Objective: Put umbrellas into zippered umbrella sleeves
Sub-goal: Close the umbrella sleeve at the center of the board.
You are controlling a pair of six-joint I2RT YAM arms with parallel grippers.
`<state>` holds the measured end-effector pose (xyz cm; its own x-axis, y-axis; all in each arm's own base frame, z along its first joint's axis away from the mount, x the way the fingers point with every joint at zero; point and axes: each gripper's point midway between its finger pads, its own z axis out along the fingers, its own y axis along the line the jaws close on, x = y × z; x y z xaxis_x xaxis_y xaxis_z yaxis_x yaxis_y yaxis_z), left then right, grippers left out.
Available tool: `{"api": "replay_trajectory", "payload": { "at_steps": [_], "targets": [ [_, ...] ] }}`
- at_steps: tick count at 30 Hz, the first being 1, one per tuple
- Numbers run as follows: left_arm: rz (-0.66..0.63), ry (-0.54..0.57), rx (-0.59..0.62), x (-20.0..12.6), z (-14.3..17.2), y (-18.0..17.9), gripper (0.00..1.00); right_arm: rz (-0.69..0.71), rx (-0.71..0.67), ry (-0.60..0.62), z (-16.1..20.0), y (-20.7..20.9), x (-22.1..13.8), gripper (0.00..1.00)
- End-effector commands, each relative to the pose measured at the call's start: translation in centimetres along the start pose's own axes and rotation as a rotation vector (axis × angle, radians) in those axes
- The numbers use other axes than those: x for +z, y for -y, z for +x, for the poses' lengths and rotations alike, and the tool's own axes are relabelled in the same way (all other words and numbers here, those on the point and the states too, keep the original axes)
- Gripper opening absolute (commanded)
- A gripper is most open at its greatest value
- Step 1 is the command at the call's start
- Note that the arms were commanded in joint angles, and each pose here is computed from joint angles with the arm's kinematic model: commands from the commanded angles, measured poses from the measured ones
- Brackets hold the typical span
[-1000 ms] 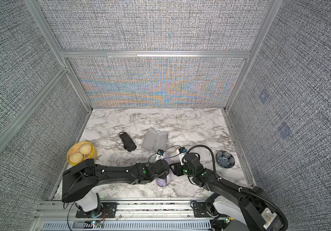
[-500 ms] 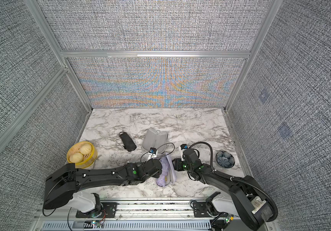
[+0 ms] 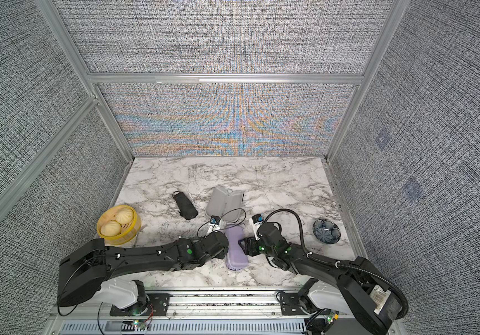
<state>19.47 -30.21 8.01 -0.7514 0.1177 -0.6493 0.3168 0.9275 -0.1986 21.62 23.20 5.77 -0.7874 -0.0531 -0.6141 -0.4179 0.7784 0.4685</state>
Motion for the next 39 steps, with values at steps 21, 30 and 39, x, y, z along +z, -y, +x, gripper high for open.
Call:
{"api": "replay_trajectory", "payload": {
  "at_steps": [21,30,39],
  "targets": [
    [-0.038,-0.152,-0.002,3.5,3.8,0.4,0.51,0.033,0.014,-0.068,2.9,-0.2,0.2,0.84],
    [-0.058,-0.159,-0.021,3.5,4.7,-0.6,0.41,-0.025,0.1,-0.035,2.2,0.3,-1.1,0.98],
    [-0.069,-0.151,-0.064,3.8,6.1,-2.1,0.41,-0.106,0.147,-0.088,2.9,-1.0,0.6,0.98]
  ]
}}
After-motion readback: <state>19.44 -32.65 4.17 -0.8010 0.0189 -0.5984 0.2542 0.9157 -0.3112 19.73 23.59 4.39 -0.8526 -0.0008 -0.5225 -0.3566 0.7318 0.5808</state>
